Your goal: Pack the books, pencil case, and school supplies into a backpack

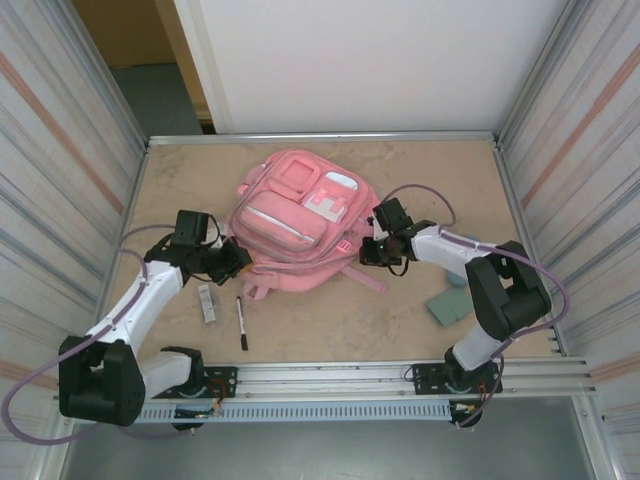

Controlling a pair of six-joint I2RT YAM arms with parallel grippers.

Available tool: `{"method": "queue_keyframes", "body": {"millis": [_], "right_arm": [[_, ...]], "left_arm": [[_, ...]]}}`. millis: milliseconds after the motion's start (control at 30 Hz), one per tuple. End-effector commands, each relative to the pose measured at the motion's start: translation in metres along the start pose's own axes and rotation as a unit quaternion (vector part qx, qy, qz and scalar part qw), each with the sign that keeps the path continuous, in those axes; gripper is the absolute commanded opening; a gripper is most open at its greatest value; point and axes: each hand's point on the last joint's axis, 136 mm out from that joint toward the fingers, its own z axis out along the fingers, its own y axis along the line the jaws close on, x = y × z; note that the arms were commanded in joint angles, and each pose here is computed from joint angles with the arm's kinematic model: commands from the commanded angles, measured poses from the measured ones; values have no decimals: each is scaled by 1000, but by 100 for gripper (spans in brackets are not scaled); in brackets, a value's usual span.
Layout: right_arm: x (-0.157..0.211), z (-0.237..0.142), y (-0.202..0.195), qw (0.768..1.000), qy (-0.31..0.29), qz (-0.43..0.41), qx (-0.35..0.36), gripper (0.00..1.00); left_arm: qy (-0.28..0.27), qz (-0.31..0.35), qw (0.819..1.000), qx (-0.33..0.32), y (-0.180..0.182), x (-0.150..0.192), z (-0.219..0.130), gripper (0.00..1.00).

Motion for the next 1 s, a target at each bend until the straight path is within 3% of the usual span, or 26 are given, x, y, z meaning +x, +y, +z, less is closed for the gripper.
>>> {"method": "queue_keyframes", "body": {"millis": [0, 33, 67, 300, 567, 667, 833, 967], "right_arm": [[-1, -12, -38, 998, -5, 19, 67, 22], [0, -18, -37, 998, -10, 19, 64, 25], [1, -23, -36, 998, -14, 18, 63, 28], [8, -78, -43, 994, -60, 14, 95, 46], [-11, -139, -34, 981, -171, 27, 82, 51], [-17, -158, -30, 975, -208, 34, 73, 54], [-22, -168, -22, 973, -224, 18, 58, 60], [-26, -178, -16, 974, -220, -5, 58, 62]], "left_arm": [[5, 17, 1000, 8, 3, 3, -6, 14], [8, 17, 1000, 16, 1, 6, -7, 36], [9, 17, 1000, 21, -1, 9, -8, 47], [1, 85, 996, -1, -19, 34, -28, 50], [-31, 106, 993, -39, -44, 31, -34, 53], [-60, 82, 990, -98, -35, 14, -38, 55], [-64, 66, 993, -78, -47, -4, -8, 57], [-59, 27, 992, -108, -32, -15, 20, 61]]}}
